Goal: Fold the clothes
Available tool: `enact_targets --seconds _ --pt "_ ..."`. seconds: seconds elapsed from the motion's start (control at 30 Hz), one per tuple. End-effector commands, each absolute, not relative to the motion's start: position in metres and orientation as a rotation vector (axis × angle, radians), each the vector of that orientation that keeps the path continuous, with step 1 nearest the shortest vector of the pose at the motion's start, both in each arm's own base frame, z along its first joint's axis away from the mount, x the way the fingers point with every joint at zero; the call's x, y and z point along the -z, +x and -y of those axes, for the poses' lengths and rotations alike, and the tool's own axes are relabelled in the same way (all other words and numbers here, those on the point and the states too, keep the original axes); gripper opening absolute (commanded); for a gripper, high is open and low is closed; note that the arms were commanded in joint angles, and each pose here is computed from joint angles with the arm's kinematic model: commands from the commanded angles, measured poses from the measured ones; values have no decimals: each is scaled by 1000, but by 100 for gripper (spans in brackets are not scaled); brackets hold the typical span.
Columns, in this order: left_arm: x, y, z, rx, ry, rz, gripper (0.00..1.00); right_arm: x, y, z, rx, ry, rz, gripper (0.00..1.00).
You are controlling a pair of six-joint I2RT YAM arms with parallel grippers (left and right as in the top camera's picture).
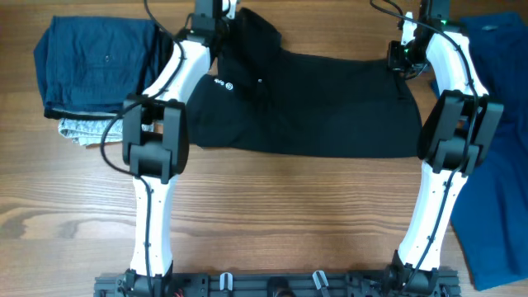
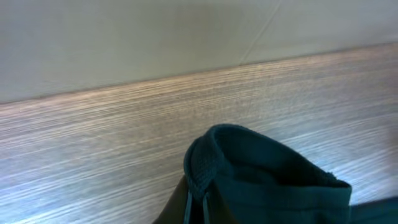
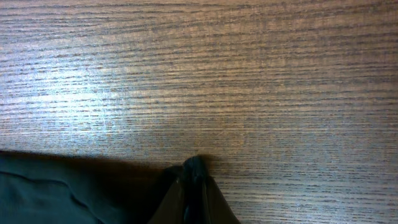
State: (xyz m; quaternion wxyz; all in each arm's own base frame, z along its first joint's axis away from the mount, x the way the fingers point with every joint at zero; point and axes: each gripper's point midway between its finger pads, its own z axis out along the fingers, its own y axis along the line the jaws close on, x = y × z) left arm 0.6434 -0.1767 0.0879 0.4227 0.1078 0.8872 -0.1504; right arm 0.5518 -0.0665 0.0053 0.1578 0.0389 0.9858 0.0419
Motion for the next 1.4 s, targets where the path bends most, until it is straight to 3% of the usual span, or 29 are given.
enact_targets --seconds 0.0,0.2,0.37,0.73,1.0,1.2,1.37 --pt "-142 640 155 351 239 -2189 4 -28 547 59 -131 145 -2812 4" --pt "-169 603 129 333 203 -2313 4 -73 544 71 -123 164 -2753 4" --pt "-149 573 125 331 195 -2469 4 -101 531 84 -140 130 -2737 4" --pt "-167 492 112 327 166 -2718 4 -94 467 66 -384 -1 -2951 4" --pt "-140 432 102 315 62 -3003 4 -94 414 54 -484 119 -3163 4" --pt "-97 398 97 294 -6 -3165 4 -90 392 73 -276 303 -3284 4" --pt "-64 382 94 284 -17 -3225 4 -56 375 65 -339 312 -3350 4"
